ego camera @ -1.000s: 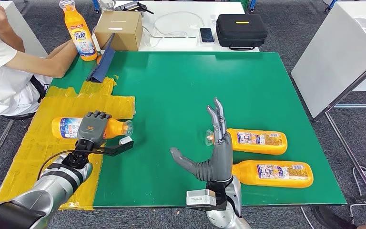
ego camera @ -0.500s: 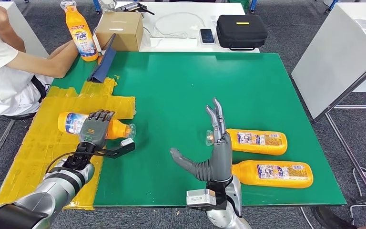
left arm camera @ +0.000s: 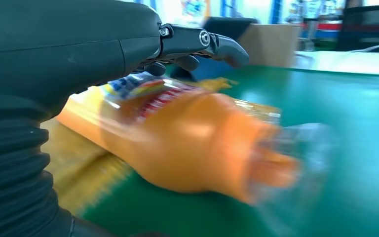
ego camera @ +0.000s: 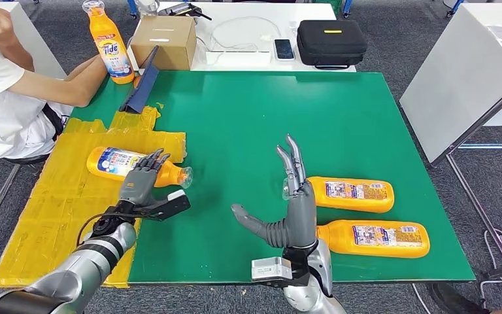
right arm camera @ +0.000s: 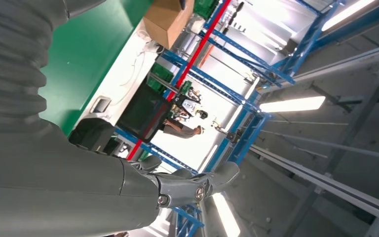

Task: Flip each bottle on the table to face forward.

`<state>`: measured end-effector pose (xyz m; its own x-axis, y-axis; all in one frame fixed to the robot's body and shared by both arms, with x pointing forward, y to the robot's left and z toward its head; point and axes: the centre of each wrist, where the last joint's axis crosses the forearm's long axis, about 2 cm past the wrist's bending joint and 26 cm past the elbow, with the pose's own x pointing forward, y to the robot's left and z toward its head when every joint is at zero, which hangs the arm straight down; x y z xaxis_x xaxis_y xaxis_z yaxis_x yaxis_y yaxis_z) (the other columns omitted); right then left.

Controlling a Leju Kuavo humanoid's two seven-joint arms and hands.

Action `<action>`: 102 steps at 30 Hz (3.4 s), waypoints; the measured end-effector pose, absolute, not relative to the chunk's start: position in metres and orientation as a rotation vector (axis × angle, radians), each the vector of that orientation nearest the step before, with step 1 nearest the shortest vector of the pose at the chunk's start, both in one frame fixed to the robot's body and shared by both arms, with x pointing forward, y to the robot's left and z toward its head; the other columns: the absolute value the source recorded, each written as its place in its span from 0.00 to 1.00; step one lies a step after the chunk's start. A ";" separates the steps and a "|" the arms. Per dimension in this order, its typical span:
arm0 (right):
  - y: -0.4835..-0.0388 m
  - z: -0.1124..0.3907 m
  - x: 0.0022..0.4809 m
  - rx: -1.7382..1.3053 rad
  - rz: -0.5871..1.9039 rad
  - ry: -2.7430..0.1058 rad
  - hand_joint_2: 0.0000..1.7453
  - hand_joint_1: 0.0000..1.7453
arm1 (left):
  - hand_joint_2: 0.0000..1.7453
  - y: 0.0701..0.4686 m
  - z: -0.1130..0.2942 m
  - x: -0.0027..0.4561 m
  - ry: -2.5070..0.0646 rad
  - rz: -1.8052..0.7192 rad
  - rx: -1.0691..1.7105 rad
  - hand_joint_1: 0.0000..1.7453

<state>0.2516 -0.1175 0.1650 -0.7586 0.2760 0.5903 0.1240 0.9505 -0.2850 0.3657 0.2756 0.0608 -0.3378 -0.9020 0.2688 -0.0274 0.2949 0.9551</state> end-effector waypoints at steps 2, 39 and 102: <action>-0.118 0.164 0.252 -0.283 0.312 -2.430 1.00 0.00 | 1.00 0.270 0.060 0.364 -1.702 -1.128 0.776 0.00; -0.254 0.097 0.291 -0.815 1.043 -1.693 1.00 0.00 | 1.00 0.207 0.127 0.285 -2.203 -0.418 0.209 0.00; -0.417 0.119 0.402 -0.511 1.649 -0.948 1.00 1.00 | 1.00 0.132 0.158 0.293 -2.457 -0.343 0.086 0.00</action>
